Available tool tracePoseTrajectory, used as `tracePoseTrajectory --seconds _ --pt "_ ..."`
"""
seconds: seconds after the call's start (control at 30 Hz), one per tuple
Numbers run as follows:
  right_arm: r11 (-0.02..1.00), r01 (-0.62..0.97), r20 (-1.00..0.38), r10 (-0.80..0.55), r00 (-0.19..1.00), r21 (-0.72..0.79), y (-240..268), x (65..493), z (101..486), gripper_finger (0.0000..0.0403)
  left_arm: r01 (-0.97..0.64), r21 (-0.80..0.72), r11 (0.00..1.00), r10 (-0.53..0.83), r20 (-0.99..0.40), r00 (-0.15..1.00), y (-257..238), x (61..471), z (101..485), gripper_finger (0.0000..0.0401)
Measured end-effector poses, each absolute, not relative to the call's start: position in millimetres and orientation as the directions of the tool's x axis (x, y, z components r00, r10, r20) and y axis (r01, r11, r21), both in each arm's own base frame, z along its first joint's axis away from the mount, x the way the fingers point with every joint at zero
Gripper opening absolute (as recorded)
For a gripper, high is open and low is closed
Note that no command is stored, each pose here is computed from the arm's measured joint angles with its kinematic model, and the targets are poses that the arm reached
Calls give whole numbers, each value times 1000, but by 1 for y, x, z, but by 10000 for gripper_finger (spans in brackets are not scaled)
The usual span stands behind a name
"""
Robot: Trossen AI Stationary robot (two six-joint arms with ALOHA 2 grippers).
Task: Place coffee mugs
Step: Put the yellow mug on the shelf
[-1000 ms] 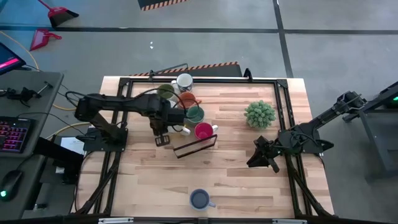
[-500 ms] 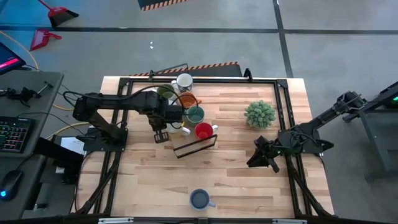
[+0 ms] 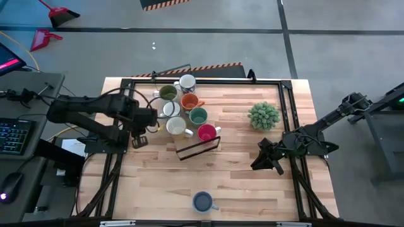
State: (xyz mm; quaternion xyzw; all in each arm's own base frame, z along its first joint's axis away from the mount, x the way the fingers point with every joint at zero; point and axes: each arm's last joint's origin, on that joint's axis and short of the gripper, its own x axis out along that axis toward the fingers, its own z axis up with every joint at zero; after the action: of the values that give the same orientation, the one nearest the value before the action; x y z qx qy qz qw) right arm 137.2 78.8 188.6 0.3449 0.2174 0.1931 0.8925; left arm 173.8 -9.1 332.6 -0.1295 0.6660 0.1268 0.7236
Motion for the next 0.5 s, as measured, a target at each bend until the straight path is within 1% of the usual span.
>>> tracePoseTrajectory --seconds 0.17,0.3,0.33,0.43,0.5 --pt "687 -195 -254 495 831 700 79 137 189 62 -307 46 951 81 -991 104 -11 182 329 8" --pt "687 -195 -254 495 831 700 79 137 189 62 -277 48 960 92 -985 145 -10 202 307 8" --pt "686 -196 -253 495 831 701 79 137 189 62 -270 56 961 94 -987 131 -9 203 301 8" --pt "675 -190 -248 496 832 713 79 137 189 62 -258 98 961 109 -994 26 -9 200 286 8" --pt "664 -185 -245 498 832 724 79 137 190 62 -268 99 958 109 -994 22 -9 200 282 8"
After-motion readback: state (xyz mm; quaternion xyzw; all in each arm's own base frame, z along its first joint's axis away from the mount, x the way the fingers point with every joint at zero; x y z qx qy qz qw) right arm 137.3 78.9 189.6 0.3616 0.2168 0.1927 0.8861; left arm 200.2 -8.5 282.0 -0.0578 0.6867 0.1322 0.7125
